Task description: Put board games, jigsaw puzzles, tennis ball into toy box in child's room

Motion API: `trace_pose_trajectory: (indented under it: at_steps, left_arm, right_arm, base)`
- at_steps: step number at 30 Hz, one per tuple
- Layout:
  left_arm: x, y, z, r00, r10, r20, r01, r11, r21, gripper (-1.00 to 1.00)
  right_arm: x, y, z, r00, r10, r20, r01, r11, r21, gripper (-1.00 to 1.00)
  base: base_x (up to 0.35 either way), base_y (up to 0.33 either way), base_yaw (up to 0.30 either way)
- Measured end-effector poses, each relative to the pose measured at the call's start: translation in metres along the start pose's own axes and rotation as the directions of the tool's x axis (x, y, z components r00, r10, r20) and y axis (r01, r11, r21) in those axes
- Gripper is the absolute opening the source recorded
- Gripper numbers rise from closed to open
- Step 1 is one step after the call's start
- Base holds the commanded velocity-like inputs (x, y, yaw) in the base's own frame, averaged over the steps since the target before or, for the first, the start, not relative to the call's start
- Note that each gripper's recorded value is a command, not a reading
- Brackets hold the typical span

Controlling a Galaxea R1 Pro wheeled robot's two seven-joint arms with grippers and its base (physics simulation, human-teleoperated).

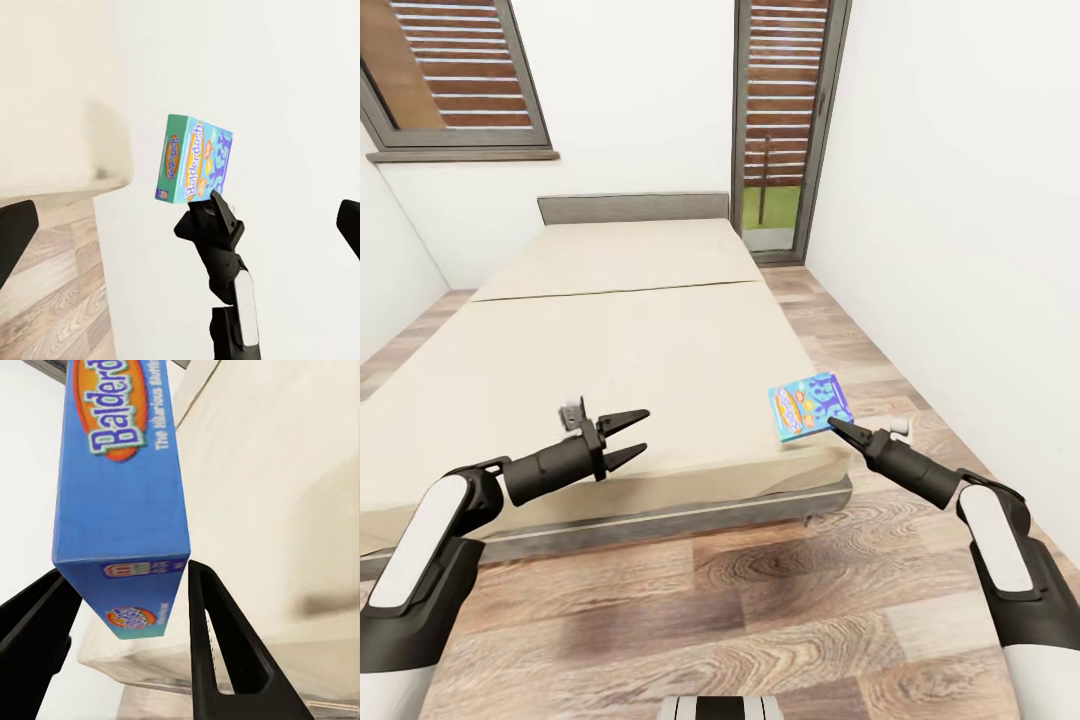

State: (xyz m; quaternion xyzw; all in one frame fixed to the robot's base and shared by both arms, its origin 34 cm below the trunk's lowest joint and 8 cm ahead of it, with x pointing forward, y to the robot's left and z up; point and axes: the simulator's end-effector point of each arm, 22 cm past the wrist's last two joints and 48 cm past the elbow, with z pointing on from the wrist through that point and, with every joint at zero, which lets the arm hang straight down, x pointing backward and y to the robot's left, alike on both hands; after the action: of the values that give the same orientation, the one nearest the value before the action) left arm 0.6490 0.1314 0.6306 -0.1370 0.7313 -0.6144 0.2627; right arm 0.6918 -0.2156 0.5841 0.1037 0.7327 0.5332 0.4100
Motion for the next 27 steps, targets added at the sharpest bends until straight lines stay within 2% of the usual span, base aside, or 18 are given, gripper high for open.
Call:
trace_pose_trajectory:
  at_steps: [13, 16, 20, 27]
  left_arm:
    - [0.004, -0.006, 0.000, 1.000, 0.002, -0.004, -0.002, 1.000, 0.013, 1.00]
    - [0.014, -0.007, 0.004, 1.000, -0.007, -0.022, 0.008, 1.000, 0.020, 1.00]
    - [0.054, -0.009, 0.026, 0.995, -0.038, -0.097, 0.041, 0.999, 0.035, 1.00]
    - [0.087, -0.011, 0.043, 0.986, -0.041, -0.159, 0.044, 0.999, 0.017, 1.00]
  right_arm:
    - [0.018, 0.016, -0.008, 0.993, 0.011, -0.119, -0.009, 1.000, 0.015, -1.00]
    - [0.019, 0.022, -0.011, 0.992, -0.007, -0.125, 0.009, 1.000, 0.015, -1.00]
    - [0.024, 0.019, -0.022, 0.990, -0.047, -0.136, 0.054, 0.997, 0.051, -1.00]
    - [0.017, 0.018, -0.037, 0.983, -0.107, -0.149, 0.121, 0.989, 0.086, -1.00]
  base:
    - [0.000, 0.000, 0.000]
    - [0.000, 0.000, 0.000]
    - [0.000, 0.000, 0.000]
    - [0.000, 0.000, 0.000]
